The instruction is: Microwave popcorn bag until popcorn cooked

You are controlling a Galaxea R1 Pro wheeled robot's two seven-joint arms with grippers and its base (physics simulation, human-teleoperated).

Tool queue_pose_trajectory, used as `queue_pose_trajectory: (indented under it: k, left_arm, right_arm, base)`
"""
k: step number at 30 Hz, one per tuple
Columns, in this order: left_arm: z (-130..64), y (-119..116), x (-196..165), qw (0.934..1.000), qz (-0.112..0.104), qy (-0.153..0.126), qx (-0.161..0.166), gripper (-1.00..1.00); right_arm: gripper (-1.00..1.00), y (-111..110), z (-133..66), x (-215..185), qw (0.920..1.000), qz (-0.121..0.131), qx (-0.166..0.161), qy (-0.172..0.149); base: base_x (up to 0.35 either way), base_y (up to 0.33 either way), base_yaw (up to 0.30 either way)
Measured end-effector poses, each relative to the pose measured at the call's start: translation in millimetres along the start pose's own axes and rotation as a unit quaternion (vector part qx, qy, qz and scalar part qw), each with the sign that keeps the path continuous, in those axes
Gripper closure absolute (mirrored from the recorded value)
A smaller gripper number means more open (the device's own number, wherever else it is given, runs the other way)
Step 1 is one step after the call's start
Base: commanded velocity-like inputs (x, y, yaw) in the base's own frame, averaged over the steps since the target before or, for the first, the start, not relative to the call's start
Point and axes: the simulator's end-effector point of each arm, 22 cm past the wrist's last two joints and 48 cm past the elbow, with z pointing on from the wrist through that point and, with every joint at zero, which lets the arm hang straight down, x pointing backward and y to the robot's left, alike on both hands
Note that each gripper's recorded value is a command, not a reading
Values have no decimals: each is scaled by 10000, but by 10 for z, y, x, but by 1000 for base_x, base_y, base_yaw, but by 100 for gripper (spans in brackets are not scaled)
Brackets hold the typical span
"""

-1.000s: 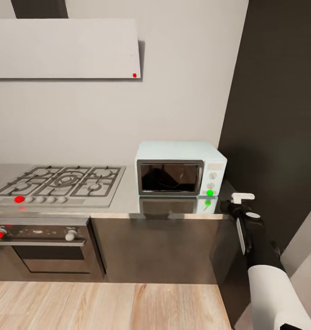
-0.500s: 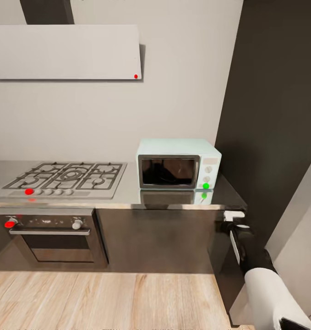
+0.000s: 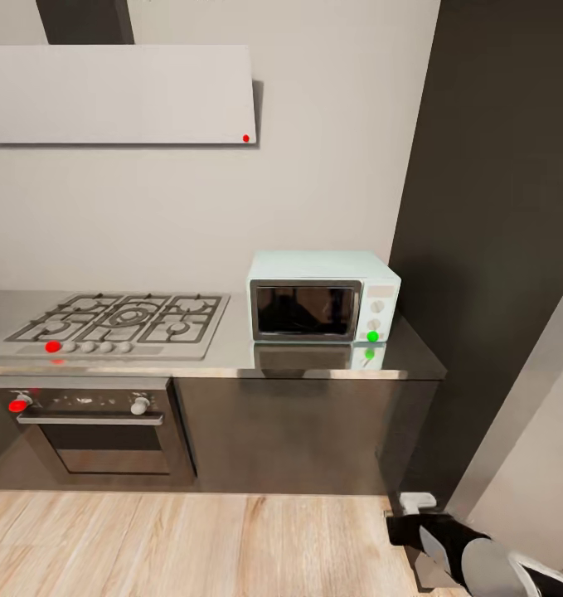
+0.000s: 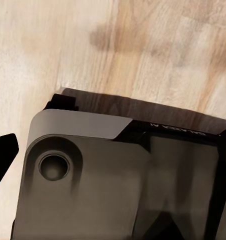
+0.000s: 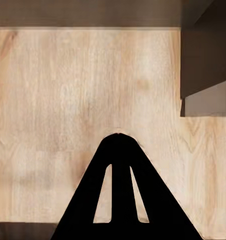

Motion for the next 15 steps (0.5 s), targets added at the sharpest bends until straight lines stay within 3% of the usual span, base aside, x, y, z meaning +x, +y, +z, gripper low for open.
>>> queue_pose_trajectory:
  k: [5,11,15]
  left_arm:
    - [0,9,-2,10000,-4,-2,-6,-100]
    - [0,10,-3,10000,-10,-2,-6,-100]
    - [-1,17,-4,10000,-12,-3,-13,-100]
  right_arm:
    - [100,-75,-5,1580,9964,8,32,844]
    - [100,-2,-175,2637,9915,0,-16,1303]
    - [100,1,-355,3254,9900,-38,-23,1408]
  base:
    - [0,0,0]
    - [0,0,0]
    - [0,0,0]
